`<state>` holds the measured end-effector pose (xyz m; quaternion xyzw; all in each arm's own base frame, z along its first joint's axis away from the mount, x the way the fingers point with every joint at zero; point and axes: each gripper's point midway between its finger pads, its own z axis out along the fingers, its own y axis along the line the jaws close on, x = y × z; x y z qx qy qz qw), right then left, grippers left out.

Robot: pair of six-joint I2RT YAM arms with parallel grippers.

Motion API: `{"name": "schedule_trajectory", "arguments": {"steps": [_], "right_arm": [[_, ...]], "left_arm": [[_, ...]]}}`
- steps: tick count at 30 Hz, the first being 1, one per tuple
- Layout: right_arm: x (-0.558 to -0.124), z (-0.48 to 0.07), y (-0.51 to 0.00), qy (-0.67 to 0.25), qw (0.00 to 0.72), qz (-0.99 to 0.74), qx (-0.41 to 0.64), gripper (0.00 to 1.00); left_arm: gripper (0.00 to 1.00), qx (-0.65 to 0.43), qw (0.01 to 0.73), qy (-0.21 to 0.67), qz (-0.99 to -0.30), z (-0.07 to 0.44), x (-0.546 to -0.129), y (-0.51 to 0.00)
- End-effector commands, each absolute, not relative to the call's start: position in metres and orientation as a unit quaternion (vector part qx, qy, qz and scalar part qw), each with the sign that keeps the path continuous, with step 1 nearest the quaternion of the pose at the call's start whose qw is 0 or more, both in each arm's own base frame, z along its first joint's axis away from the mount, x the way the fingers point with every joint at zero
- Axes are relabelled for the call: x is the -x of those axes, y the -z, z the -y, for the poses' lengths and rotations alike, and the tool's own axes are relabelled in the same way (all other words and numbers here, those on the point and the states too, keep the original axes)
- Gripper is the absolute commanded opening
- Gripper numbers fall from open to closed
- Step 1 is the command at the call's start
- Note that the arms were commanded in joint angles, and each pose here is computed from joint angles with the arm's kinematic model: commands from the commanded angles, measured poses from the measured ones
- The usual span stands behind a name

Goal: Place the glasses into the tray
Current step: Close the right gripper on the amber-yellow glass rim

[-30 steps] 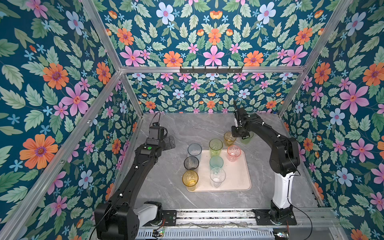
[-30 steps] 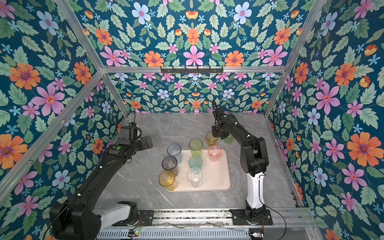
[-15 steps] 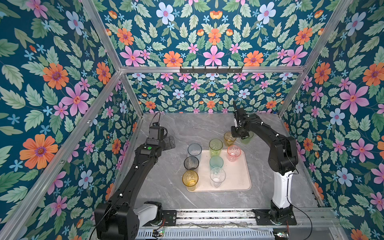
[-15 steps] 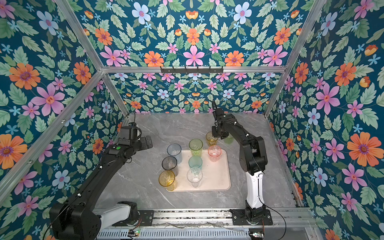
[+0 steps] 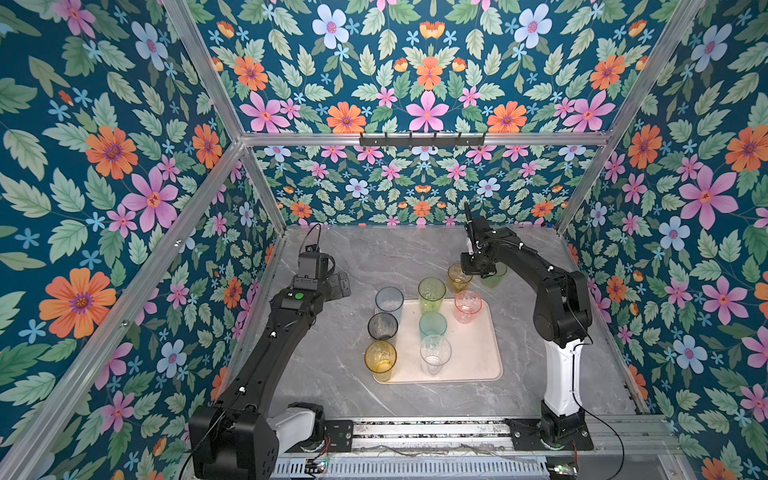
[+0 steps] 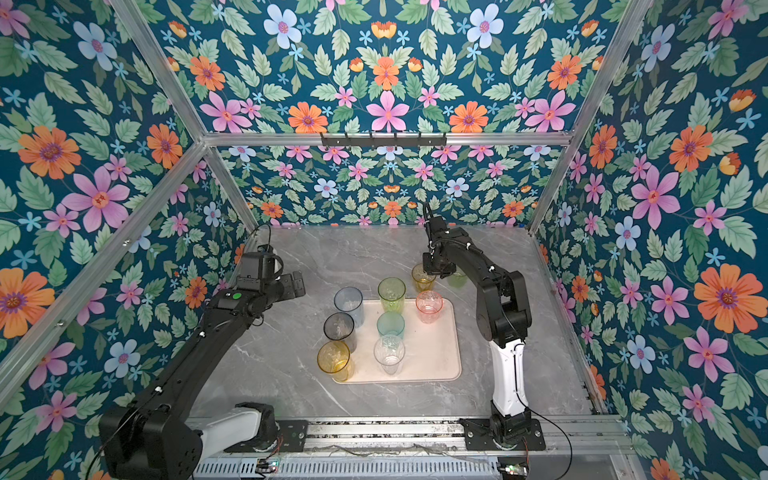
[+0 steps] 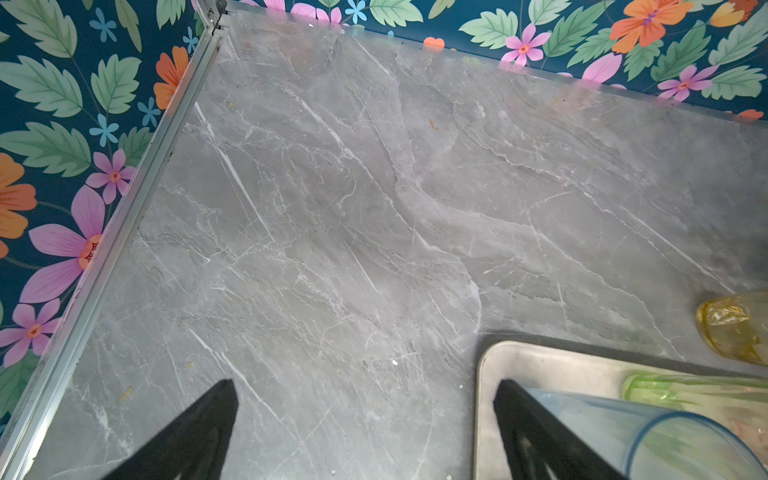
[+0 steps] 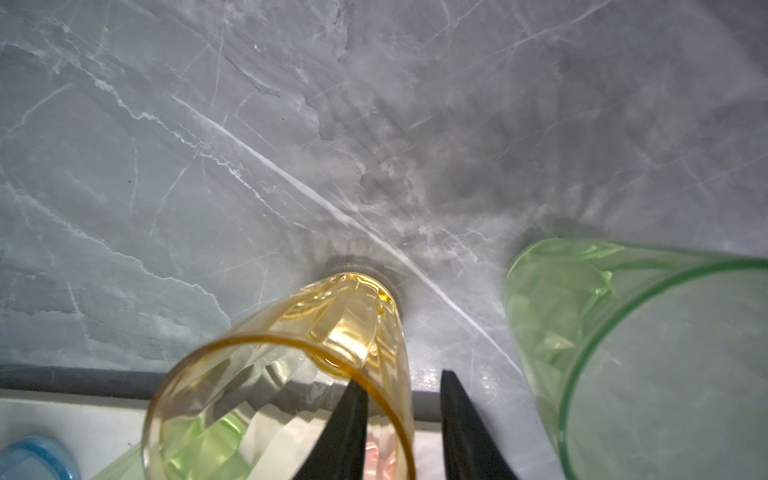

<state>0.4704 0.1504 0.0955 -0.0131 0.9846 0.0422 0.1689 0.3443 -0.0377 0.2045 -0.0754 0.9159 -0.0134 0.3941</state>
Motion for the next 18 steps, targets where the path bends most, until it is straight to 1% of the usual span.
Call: {"name": "schedule_trajectory", "arguments": {"steps": [1,5,18], "right_arm": [[-0.4683,-0.1509,-0.0930,-0.044,0.160,-0.986,0.010,0.30],[-0.4697,-0.1523,-0.0919,-0.046,0.159,-0.986,0.010,0.28],[-0.4709,-0.1550,-0.0910,-0.052,0.154,-0.987,0.010,0.14]], "left_arm": [[0.99,0.073,0.396,0.014,-0.915,0.0381,-0.3454,-0.2069],[0.99,0.071,0.395,0.014,-0.916,0.0388,-0.3454,-0.2063],[0.99,0.072,0.394,0.014,-0.916,0.0386,-0.3451,-0.2059]]}}
